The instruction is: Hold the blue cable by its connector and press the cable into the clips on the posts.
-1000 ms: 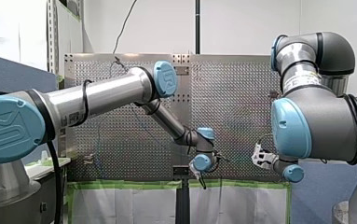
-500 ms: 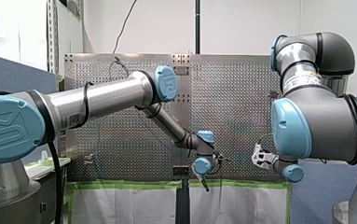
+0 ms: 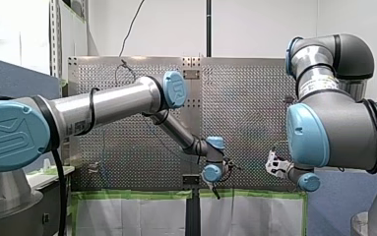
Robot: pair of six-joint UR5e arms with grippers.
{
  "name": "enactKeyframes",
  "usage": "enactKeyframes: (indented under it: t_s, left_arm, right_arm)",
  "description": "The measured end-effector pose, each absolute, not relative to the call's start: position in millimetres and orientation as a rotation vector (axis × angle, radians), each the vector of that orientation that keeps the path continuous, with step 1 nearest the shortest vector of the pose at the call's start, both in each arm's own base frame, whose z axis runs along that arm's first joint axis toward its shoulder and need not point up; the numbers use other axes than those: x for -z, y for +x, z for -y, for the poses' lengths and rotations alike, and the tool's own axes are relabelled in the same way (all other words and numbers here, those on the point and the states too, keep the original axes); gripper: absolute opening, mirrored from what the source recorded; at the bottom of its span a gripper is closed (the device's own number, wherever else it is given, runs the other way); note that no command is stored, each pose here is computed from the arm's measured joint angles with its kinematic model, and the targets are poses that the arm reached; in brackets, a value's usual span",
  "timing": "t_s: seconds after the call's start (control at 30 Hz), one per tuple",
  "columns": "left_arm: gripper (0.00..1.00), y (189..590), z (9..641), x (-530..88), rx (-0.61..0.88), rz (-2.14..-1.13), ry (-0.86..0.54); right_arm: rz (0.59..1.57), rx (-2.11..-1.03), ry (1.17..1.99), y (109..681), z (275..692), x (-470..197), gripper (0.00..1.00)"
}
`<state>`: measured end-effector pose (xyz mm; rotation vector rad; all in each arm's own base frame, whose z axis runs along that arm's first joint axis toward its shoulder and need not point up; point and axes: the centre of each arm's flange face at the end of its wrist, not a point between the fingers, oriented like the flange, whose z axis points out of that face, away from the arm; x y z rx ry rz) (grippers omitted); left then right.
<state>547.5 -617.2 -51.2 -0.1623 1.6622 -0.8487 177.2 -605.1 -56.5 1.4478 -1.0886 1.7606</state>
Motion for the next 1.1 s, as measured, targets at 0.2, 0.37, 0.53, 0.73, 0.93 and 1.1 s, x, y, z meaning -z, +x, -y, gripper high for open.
enactKeyframes:
  t_s: [0.2, 0.37, 0.53, 0.73, 0.93, 1.1]
  left_arm:
    - [0.0, 541.9, 612.3, 59.7, 0.826, -1.679, -0.153]
    - [0.0, 535.8, 613.2, 63.6, 0.812, -1.689, -0.133]
    - [0.0, 526.6, 615.1, 68.8, 0.801, -1.7, -0.11]
    - [0.0, 531.6, 615.0, 65.7, 0.81, -1.688, -0.114]
    - [0.0, 537.5, 617.1, 59.7, 0.829, -1.673, -0.123]
    - [0.0, 540.1, 615.7, 62.7, 0.834, -1.673, -0.131]
  right_arm:
    - [1.083, -1.762, 1.454, 179.8, 604.3, 56.6, 0.0]
    - [1.079, -1.762, 1.457, 181.4, 603.8, 57.0, 0.0]
    - [1.075, -1.763, 1.459, 182.6, 603.5, 57.1, 0.0]
    - [1.074, -1.764, 1.459, 183.0, 603.8, 57.4, 0.0]
    - [1.078, -1.765, 1.456, 182.4, 604.5, 57.3, 0.0]
    - [1.082, -1.767, 1.45, 181.5, 605.5, 57.3, 0.0]
